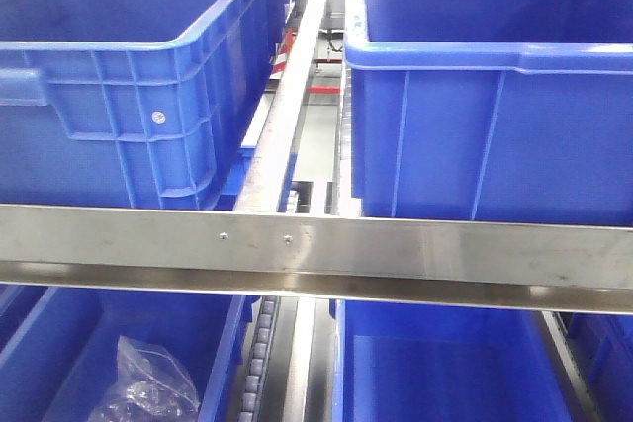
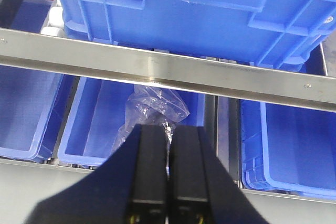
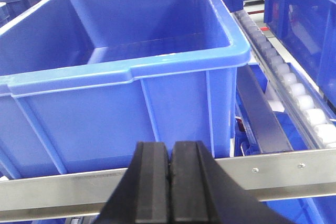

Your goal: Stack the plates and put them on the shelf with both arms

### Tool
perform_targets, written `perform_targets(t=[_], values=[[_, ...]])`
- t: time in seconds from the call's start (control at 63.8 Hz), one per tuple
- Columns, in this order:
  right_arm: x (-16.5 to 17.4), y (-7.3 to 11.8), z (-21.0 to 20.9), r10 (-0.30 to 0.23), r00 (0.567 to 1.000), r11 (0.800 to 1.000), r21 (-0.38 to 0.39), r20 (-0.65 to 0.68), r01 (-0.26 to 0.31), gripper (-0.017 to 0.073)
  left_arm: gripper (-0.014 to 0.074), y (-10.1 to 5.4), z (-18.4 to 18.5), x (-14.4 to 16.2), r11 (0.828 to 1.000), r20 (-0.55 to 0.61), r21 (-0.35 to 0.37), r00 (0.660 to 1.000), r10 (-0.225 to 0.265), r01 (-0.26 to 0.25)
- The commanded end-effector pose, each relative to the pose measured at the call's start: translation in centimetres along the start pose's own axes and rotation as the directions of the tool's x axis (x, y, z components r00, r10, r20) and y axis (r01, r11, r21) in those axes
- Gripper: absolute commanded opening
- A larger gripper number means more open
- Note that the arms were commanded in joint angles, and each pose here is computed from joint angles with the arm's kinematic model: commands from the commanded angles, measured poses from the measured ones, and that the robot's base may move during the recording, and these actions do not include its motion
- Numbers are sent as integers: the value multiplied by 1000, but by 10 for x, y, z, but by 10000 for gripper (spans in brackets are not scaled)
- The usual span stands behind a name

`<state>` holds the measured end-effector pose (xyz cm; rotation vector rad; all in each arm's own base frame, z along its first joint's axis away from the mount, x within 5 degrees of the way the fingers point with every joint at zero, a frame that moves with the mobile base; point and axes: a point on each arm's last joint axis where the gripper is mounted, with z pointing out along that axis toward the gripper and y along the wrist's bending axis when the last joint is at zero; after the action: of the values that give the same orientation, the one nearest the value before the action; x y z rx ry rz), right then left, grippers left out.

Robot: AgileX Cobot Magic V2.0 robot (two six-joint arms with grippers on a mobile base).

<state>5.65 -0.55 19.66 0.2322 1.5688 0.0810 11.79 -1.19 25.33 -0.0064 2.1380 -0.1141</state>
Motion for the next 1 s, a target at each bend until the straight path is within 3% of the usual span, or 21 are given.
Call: perform_targets(t=[0.0,0.329,0.471,0.612,0.722,0.941,0.988], values=[[-8,1,-2,-3,995,1000,-16,100,5,20,87,-2,-4,-16,1000,104,16,995,-6,4],[-8,1,-2,-3,995,1000,-16,100,5,20,87,-2,-4,-16,1000,104,16,995,-6,4],[-8,1,-2,-3,995,1000,-16,100,5,20,87,-2,-15,-16,1000,176,20,984,7,-11],[-8,1,-2,-3,995,1000,-16,100,5,20,87,-1,-26,-3,999,377,38,926,20,-37],[-8,1,-2,-3,995,1000,-16,100,5,20,88,1,-31,22,997,517,56,856,11,-46],[-8,1,-2,-3,995,1000,-16,100,5,20,87,6,-28,67,996,609,66,793,2,-53],[-8,1,-2,-3,995,1000,-16,100,5,20,87,7,-29,71,997,590,61,808,4,-49]])
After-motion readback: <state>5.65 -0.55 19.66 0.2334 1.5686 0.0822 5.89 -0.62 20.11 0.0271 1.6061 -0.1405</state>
